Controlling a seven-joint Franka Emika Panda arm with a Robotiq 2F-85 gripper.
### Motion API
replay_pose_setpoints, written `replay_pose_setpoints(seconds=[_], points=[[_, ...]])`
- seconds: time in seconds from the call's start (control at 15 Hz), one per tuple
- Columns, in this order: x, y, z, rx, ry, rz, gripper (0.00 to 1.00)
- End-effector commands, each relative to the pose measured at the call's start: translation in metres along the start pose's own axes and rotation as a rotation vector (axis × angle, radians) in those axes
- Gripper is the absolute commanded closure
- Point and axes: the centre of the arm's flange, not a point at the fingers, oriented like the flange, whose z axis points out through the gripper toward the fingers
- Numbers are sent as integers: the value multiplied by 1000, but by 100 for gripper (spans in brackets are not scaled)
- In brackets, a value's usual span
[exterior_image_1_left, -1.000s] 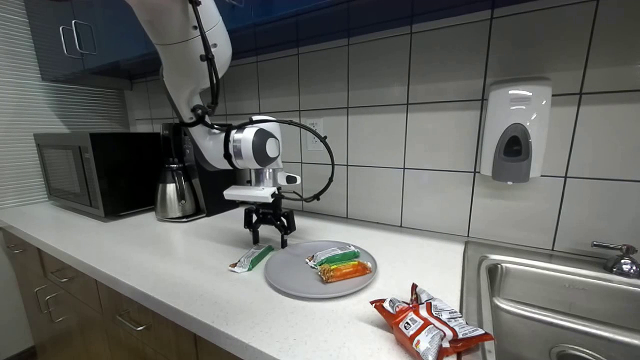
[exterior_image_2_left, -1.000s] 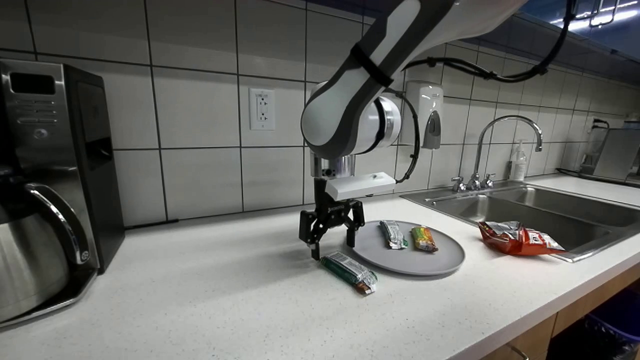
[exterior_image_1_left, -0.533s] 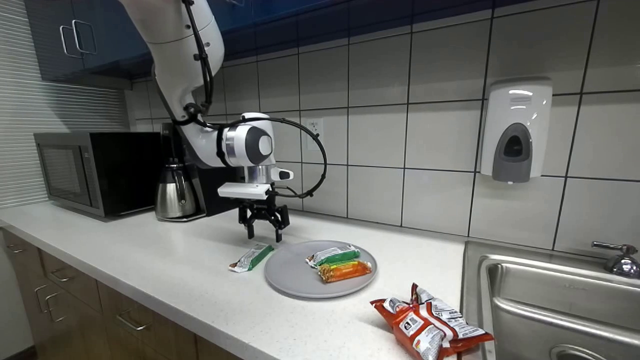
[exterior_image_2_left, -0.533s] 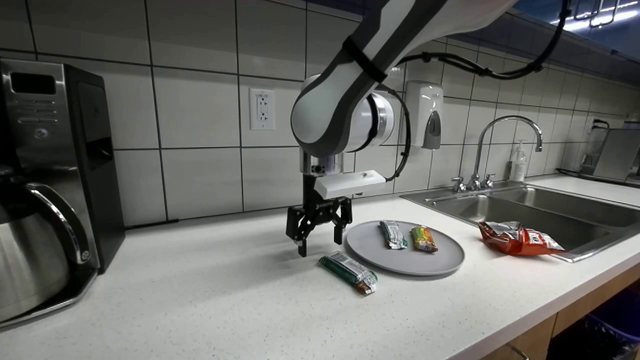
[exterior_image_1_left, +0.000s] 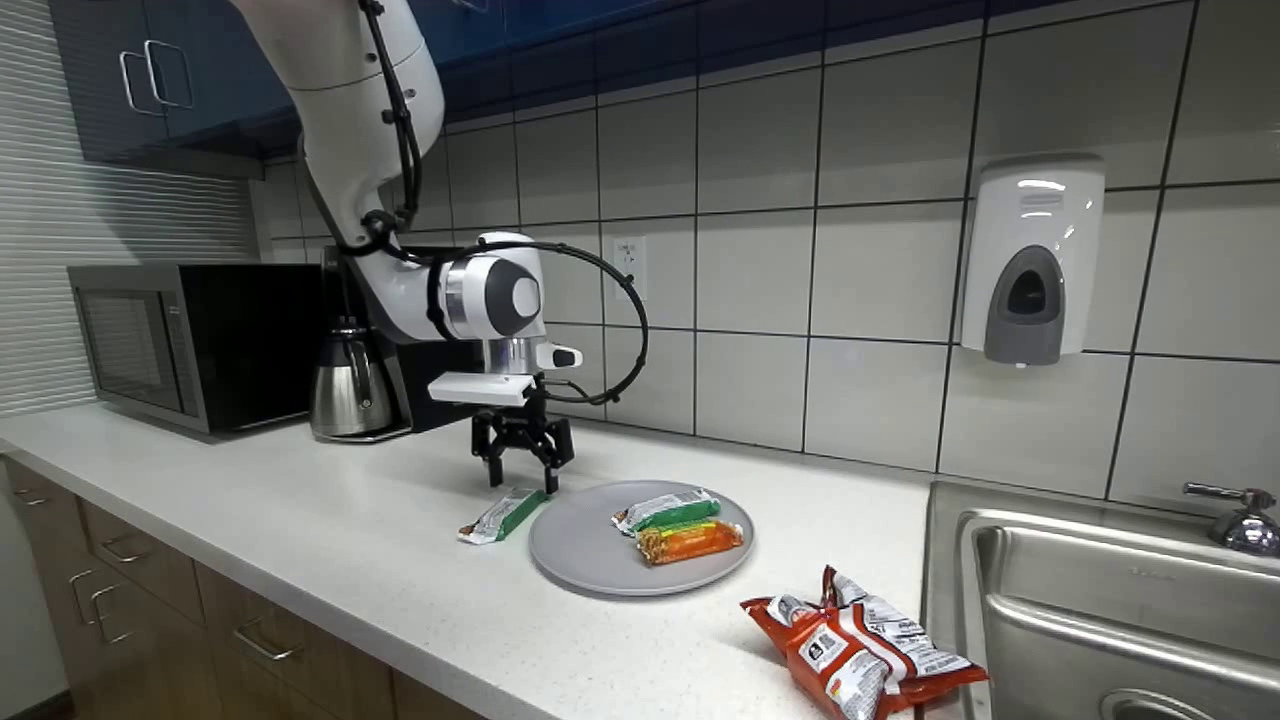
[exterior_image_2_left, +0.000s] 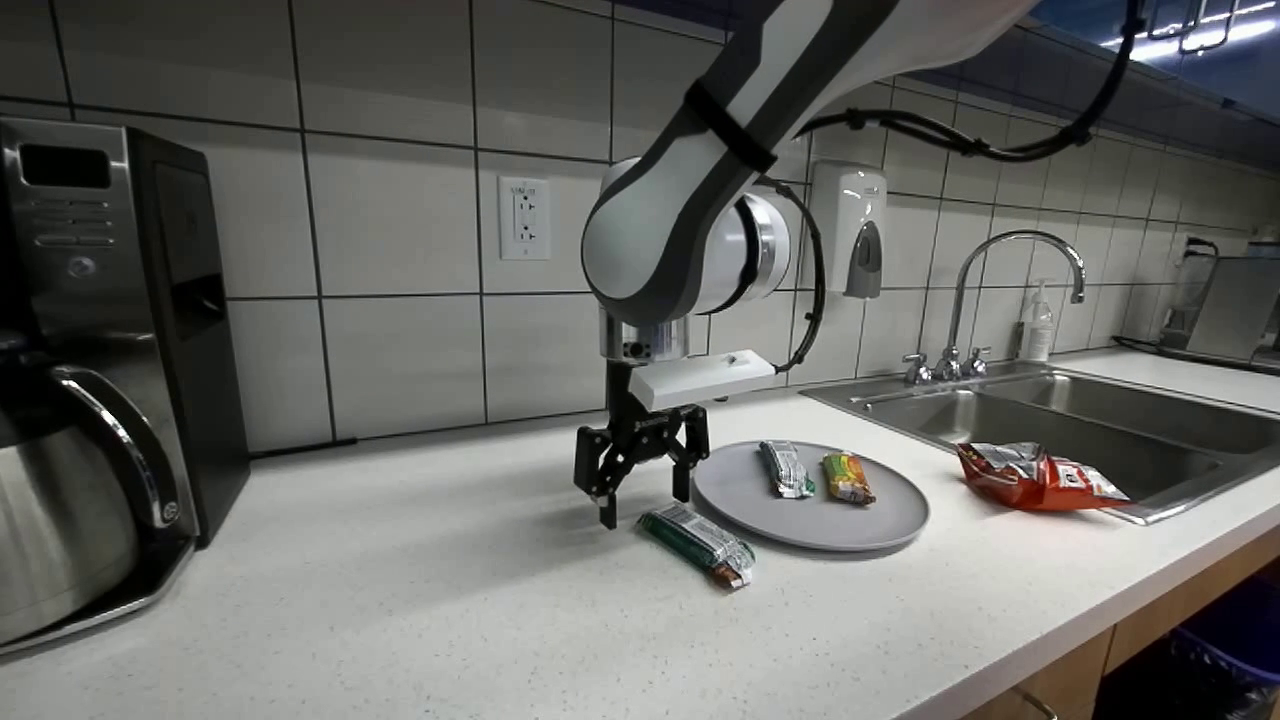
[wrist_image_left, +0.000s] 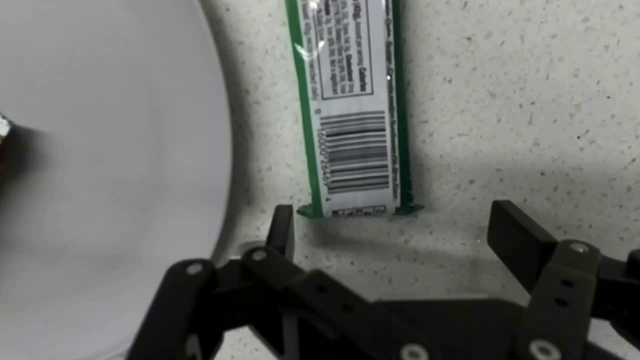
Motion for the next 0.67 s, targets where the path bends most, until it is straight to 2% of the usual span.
replay_pose_setpoints(seconds=[0.0,0.6], points=[[-15,4,-7,-19,2,24,0],[-27,5,-5,-16,-18,26,0]])
